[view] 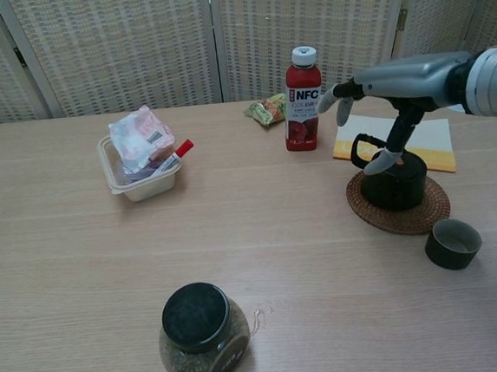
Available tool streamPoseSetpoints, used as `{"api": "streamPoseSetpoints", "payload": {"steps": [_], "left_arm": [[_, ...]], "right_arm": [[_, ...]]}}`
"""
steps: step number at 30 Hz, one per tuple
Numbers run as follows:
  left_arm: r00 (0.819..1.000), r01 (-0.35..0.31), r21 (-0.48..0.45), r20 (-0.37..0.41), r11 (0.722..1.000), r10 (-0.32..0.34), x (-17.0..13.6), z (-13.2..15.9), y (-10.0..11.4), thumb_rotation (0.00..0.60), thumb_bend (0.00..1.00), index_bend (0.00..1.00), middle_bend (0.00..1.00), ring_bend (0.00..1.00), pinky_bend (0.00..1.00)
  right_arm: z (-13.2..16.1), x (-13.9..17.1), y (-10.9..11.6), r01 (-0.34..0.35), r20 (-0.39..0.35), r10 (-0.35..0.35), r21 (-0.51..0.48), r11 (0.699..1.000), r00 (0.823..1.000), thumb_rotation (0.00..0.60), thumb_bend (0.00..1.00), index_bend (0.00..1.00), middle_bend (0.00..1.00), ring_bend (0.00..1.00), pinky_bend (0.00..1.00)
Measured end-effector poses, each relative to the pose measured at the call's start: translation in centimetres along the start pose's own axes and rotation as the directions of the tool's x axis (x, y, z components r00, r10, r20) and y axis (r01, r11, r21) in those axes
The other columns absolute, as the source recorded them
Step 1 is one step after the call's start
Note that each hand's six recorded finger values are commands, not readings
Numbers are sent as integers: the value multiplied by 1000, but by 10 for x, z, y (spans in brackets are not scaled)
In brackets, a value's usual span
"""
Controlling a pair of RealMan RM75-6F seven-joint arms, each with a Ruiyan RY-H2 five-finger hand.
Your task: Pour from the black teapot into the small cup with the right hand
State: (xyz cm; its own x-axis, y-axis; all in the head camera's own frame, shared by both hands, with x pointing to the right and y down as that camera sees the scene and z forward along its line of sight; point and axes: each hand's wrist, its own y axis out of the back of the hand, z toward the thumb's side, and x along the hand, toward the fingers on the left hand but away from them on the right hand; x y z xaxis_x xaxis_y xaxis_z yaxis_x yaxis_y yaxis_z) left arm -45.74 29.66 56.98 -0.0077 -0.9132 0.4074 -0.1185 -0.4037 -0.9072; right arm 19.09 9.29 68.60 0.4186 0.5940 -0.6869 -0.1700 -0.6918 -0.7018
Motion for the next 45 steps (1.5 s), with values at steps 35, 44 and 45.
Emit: {"api": "streamPoseSetpoints", "payload": {"steps": [35, 44, 45], "left_arm": [[999, 10, -5, -31, 1000, -10, -5, -10, -4, 600, 13, 0, 0, 0, 0], [999, 11, -5, -31, 1000, -11, -5, -11, -5, 600, 13, 0, 0, 0, 0], [999, 10, -5, -33, 1000, -11, -5, -11, -5, 600, 13, 0, 0, 0, 0]], "right_arm": [[-6, -38, -32, -101, 75, 98, 40, 994, 992, 498, 0, 165, 320, 27, 0], [-7, -37, -29, -84, 78, 81, 41, 996, 994, 497, 0, 167, 366, 81, 0], [-8, -36, -28, -82, 78, 79, 39, 996, 994, 498, 0, 170, 371, 88, 0]]}}
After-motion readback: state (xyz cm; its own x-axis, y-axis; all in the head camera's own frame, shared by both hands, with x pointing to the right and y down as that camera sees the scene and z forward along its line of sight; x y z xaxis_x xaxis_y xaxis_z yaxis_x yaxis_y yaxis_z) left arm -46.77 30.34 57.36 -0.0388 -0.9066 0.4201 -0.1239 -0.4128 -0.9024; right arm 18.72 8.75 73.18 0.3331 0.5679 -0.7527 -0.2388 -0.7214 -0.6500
